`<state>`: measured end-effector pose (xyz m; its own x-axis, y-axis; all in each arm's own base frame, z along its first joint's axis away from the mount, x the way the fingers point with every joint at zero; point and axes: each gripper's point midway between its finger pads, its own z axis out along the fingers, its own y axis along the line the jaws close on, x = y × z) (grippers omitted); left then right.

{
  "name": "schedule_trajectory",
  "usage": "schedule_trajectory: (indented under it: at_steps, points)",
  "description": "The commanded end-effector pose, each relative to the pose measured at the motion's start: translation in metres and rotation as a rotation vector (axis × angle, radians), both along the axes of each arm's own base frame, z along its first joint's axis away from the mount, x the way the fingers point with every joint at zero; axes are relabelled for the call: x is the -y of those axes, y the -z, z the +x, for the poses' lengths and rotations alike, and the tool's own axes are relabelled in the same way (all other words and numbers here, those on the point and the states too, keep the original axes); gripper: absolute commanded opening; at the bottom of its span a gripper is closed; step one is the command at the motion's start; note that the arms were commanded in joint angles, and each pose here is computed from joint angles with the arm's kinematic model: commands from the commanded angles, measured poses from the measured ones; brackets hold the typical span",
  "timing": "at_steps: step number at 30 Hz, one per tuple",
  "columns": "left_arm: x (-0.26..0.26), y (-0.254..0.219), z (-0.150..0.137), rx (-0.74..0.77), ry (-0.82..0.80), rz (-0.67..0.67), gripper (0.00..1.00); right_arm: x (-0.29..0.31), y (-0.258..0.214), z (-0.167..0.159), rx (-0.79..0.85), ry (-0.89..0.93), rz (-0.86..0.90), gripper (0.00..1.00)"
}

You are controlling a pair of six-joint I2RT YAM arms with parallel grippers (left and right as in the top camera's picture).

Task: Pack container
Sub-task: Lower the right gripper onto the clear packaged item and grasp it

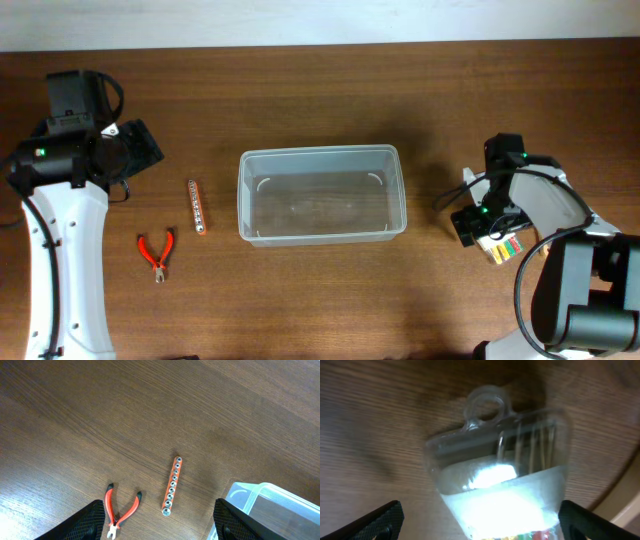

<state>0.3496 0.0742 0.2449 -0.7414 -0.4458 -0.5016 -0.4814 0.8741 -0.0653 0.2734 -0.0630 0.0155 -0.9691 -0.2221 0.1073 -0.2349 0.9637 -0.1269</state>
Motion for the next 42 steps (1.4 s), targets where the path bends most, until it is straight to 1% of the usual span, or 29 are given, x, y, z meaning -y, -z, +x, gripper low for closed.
schedule_trajectory:
  at_steps: [1, 6, 9, 21, 30, 37, 42]
  points:
    - [-0.002, -0.009, 0.001, 0.026, -0.013, 0.006, 0.72, 0.001, 0.008, -0.007, -0.009, 0.028, -0.009, 0.99]
    - [-0.002, -0.009, 0.001, 0.026, -0.013, 0.006, 0.72, 0.002, 0.009, 0.000, 0.020, 0.028, -0.009, 0.99]
    - [-0.002, -0.009, 0.001, 0.026, -0.014, 0.009, 0.72, -0.004, 0.012, 0.003, 0.037, 0.025, 0.024, 0.99]
    - [-0.003, -0.009, 0.001, 0.024, -0.016, 0.012, 0.72, -0.005, 0.023, 0.003, 0.064, 0.027, 0.030, 0.99]
    - [-0.003, -0.008, 0.000, 0.021, -0.018, 0.014, 0.72, 0.003, 0.024, 0.003, 0.087, 0.105, 0.097, 1.00]
    - [-0.003, -0.008, 0.000, 0.022, -0.018, 0.014, 0.72, 0.009, 0.024, 0.002, 0.092, 0.135, 0.112, 0.96]
    - [-0.003, -0.008, 0.000, 0.022, -0.018, 0.014, 0.72, 0.009, 0.024, 0.001, 0.091, 0.135, 0.112, 0.87]
